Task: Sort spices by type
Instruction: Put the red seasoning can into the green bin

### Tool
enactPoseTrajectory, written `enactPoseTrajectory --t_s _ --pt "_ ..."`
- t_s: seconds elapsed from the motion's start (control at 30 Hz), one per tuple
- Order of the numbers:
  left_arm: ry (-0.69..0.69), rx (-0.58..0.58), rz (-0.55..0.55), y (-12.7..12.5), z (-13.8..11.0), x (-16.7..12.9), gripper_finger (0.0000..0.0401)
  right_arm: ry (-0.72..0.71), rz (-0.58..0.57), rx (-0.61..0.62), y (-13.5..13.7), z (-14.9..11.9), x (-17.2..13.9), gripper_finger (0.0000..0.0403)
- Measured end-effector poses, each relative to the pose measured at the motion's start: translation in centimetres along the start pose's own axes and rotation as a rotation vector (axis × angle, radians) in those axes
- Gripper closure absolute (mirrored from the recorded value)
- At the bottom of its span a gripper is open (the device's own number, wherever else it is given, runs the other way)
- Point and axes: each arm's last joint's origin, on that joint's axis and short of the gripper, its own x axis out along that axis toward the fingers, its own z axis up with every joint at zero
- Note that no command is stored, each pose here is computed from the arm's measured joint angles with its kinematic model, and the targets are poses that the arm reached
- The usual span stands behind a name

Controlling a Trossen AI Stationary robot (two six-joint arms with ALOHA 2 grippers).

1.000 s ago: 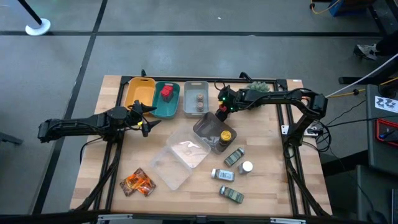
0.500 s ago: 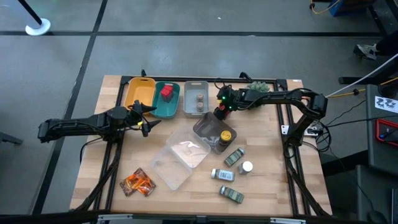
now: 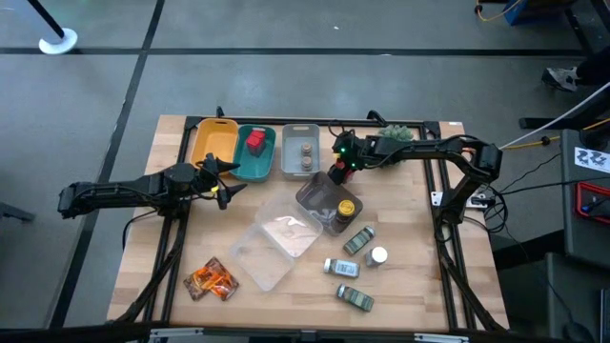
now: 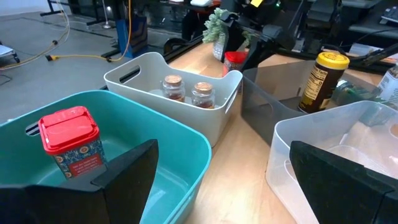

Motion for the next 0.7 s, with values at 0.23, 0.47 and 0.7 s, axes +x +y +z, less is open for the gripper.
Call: enactPoseTrajectory --t_s 0.23,0.47,0.7 --pt "0.000 0.018 0.000 0.0 0.0 0.0 0.0054 0.007 -0.003 -0.001 0.0 -0.1 0.0 0.0163" --pt "0.000 0.017 0.000 0.0 0.0 0.0 0.0054 0.012 -0.005 -0.004 0.0 -0.1 -0.1 0.0182" --pt "0.000 0.017 0.000 0.0 0.0 0.0 0.0054 -0.020 0.007 -0.009 0.6 2.3 -1.8 0.0173"
